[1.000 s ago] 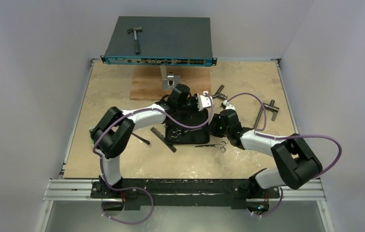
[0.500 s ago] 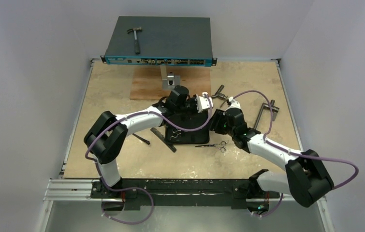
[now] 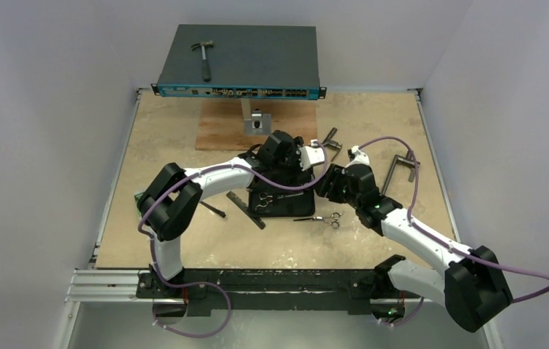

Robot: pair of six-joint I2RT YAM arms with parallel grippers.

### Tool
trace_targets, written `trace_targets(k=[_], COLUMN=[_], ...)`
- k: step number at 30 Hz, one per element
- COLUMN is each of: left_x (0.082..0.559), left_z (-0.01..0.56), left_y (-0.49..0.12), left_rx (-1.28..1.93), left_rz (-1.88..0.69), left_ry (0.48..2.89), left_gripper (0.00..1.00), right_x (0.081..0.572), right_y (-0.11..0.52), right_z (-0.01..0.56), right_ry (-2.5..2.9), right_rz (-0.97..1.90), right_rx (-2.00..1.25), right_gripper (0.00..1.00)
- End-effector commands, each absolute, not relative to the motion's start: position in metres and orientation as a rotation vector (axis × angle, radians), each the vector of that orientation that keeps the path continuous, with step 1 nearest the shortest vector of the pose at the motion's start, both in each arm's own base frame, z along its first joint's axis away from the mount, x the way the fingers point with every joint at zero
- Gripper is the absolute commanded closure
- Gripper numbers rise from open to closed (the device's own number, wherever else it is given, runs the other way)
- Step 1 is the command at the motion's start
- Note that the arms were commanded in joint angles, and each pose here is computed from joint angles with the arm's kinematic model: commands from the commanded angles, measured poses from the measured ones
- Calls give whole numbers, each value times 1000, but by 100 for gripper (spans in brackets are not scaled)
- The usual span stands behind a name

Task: Sort the hair-cutting tools
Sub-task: Place the haircut tool in the hairdressing tool bag.

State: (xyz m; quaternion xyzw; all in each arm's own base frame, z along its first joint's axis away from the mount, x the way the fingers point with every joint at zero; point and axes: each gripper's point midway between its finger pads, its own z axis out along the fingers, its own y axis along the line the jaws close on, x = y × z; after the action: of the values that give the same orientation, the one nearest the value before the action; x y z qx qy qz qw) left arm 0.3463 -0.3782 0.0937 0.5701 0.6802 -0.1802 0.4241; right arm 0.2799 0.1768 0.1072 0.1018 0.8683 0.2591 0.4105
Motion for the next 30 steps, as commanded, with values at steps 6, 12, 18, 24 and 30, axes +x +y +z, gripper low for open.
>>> trace_targets(k=[6, 12, 18, 24, 30], left_x=[359, 318, 273, 254, 243], left_z=[199, 182, 133, 116, 91], left_y=[-328, -261, -207, -183, -190], left_rx=[917, 318, -87, -194, -223], left_rz=[-327, -387, -403, -435, -524], left_ry=[1711, 2018, 2163, 2125, 2156], left_gripper=[0, 1, 1, 1, 5], right_x=[289, 302, 328, 359, 381], right_y=[170, 178, 186, 190, 191], right_z=[110, 103, 105, 96, 66], right_ry=[2160, 2174, 2164, 2169, 2227], right_rz=[610, 603, 583, 505, 401], right_rx=[268, 249, 306, 343, 354], right_gripper=[50, 52, 53, 54, 57])
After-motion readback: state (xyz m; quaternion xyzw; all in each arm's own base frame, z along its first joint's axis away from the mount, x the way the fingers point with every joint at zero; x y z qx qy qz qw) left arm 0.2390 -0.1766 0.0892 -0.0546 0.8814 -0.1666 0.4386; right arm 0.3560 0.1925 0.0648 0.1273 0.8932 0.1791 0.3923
